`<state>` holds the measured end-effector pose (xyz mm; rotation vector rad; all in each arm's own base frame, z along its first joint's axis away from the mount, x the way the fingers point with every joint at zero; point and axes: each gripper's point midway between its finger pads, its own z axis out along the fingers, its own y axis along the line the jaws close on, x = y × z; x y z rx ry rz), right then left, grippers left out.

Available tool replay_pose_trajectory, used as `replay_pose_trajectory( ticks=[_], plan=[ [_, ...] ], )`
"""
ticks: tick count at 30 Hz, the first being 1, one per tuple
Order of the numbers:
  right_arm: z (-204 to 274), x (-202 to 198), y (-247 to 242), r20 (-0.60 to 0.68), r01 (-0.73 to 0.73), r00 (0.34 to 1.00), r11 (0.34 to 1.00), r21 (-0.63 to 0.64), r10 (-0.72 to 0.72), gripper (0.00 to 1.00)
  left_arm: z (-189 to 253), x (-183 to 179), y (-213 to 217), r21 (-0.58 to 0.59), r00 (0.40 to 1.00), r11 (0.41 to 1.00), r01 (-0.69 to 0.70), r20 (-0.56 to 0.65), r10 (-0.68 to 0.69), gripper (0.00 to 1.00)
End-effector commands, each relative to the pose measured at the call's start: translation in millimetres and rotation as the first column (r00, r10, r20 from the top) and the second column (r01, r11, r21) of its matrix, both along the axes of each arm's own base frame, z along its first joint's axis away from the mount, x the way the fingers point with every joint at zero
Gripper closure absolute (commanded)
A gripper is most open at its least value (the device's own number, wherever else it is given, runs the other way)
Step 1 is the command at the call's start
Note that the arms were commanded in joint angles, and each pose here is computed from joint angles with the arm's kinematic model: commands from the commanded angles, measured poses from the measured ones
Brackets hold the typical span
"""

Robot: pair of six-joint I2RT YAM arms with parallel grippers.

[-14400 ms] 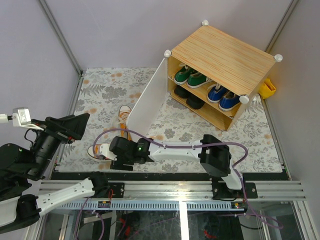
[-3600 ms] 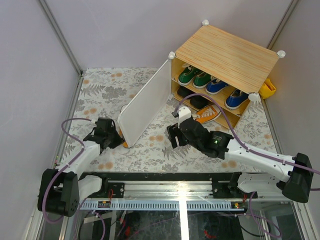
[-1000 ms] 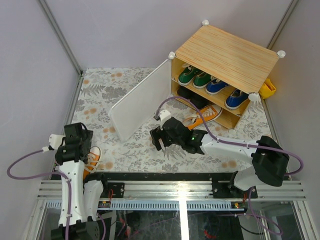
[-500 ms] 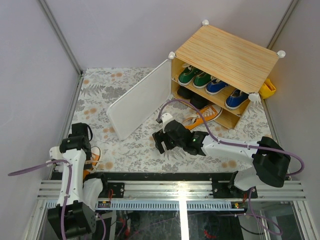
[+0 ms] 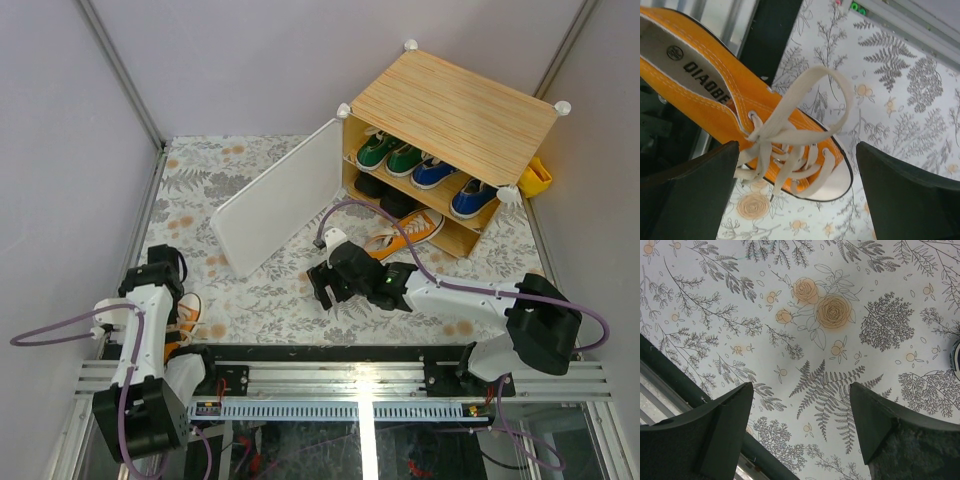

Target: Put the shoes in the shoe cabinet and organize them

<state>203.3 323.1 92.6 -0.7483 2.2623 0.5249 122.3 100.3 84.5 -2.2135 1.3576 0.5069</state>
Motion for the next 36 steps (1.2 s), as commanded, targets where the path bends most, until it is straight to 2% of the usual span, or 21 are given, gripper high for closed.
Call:
replay_pose_trajectory(
  ticks=[1, 3, 8, 13, 15, 20, 23, 24, 30, 36],
  plan=[
    [29, 7, 6, 0.047, 0.003, 0.999, 0.999, 0.054, -0.006, 0.16, 4, -13, 19, 0.1, 0.996, 0.994, -0.051, -0.064, 0.057, 0.0],
    [27, 8, 6, 0.048, 0.006, 0.999, 0.999, 0.047, -0.008, 0.16, 2, -10, 19, 0.095, 0.997, 0.995, -0.041, -0.065, 0.047, 0.0],
    [29, 10, 7, 0.055, 0.002, 0.998, 0.999, 0.036, -0.004, 0.17, -9, -9, 27, 0.103, 0.992, 0.994, -0.039, -0.113, 0.05, 0.07],
    [32, 16, 5, 0.084, 0.017, 0.996, 1.0, 0.022, -0.019, 0.16, -17, -7, 28, 0.069, 0.983, 0.997, -0.02, -0.183, 0.033, 0.08],
    [33, 19, 7, 0.089, 0.016, 0.996, 1.0, 0.017, -0.017, 0.16, -20, 0, 25, 0.04, 0.986, 0.999, -0.012, -0.166, 0.019, 0.13],
    [35, 21, 7, 0.093, 0.018, 0.996, 1.0, -0.005, -0.017, 0.16, -31, 12, 20, 0.001, 0.992, 1.0, 0.016, -0.121, -0.016, 0.6],
    [35, 22, 4, 0.104, 0.029, 0.994, 1.0, -0.008, -0.028, 0.16, -36, 13, 21, -0.001, 0.99, 0.999, 0.036, -0.134, -0.036, 0.93],
    [35, 23, 3, 0.107, 0.031, 0.994, 0.999, -0.01, -0.03, 0.16, -37, 14, 21, -0.002, 0.99, 0.999, 0.037, -0.133, -0.037, 0.99],
    [32, 25, 1, 0.112, 0.045, 0.993, 0.999, -0.023, -0.042, 0.16, -39, 25, 23, 0.005, 0.992, 0.997, 0.079, -0.099, -0.078, 1.0],
    [28, 31, 1, 0.124, 0.073, 0.99, 0.997, -0.031, -0.069, 0.16, -10, 50, 39, 0.073, 0.978, 0.98, 0.187, -0.104, -0.179, 1.0]
  ],
)
